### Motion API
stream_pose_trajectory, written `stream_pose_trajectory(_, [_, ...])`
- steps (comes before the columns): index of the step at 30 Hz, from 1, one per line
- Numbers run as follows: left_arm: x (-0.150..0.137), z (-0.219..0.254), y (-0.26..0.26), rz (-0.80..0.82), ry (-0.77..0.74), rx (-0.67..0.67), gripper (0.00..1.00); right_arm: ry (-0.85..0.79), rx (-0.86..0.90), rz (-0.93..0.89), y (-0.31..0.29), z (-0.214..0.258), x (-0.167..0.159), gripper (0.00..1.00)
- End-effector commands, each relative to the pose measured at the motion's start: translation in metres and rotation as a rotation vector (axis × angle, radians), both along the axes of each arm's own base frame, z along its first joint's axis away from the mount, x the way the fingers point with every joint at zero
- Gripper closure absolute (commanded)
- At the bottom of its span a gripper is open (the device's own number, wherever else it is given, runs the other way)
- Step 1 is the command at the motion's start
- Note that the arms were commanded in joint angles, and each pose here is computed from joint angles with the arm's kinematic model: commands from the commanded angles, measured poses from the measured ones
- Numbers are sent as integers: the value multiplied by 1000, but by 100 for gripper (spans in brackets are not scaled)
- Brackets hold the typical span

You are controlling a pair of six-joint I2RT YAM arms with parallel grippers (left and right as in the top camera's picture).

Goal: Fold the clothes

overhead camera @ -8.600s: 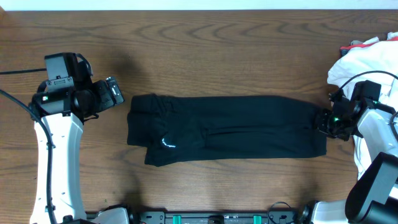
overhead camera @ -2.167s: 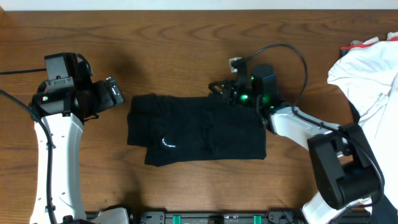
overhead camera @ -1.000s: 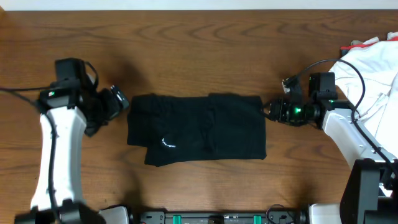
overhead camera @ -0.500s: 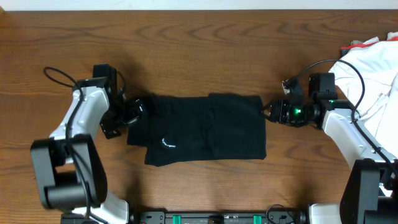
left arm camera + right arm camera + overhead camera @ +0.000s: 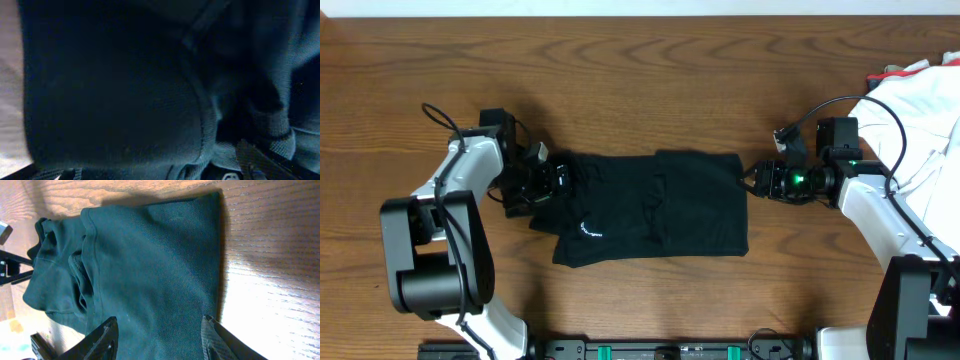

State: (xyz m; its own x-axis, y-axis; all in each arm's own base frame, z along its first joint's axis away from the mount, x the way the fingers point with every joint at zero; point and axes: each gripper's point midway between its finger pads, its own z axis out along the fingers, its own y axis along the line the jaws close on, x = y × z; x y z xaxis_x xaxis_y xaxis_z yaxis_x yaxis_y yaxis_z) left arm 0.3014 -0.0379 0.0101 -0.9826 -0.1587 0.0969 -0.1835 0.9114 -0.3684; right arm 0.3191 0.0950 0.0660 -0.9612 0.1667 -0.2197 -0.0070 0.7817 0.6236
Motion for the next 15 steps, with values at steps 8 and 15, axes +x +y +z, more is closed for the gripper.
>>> stream_pose_trajectory(8, [-26,-27,-27,-77,48,-79,6,-27,-2,13,0,6,1,49])
stream_pose_trajectory(15, [-23,-24,-19,-26,48,-94,6,-26,-2,13,0,6,1,50])
